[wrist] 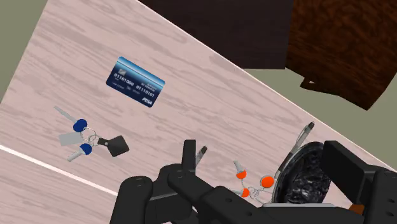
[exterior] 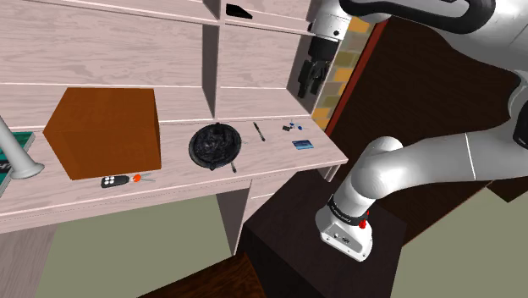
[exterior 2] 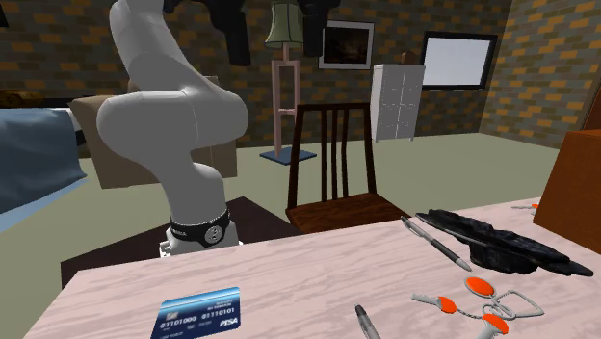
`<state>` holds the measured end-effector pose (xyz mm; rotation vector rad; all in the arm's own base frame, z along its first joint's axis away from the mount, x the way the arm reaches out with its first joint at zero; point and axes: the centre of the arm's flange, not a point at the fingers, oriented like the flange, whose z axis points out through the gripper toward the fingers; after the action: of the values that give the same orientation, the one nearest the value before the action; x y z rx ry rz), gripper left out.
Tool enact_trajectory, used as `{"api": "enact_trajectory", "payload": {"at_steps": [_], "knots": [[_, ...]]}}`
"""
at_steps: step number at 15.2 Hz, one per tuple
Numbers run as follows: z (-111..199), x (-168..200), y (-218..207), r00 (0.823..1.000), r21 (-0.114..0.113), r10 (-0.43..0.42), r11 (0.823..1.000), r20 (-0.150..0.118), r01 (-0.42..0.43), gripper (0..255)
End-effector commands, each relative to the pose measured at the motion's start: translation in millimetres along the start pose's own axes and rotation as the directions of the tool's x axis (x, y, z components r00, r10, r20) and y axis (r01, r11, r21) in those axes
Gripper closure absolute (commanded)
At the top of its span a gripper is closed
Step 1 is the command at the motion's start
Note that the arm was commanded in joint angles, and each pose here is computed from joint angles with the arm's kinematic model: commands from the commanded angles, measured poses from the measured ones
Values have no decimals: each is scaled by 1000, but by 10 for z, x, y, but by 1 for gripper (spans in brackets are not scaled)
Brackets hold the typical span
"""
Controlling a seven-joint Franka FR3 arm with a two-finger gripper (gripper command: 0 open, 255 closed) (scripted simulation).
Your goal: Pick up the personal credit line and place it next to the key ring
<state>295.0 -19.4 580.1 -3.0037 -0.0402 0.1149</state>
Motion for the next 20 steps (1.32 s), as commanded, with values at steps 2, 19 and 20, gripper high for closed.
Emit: {"api": "enact_trajectory", "payload": {"at_steps": [2, 19, 20], "knots": [[94, -107, 82, 998, 7, -57, 998, -29, 57, 0], [2052, -558, 1848, 408, -128, -783, 517, -470, 846, 0], [2103, -534, 1888, 383, -137, -791, 497, -478, 857, 0]]}}
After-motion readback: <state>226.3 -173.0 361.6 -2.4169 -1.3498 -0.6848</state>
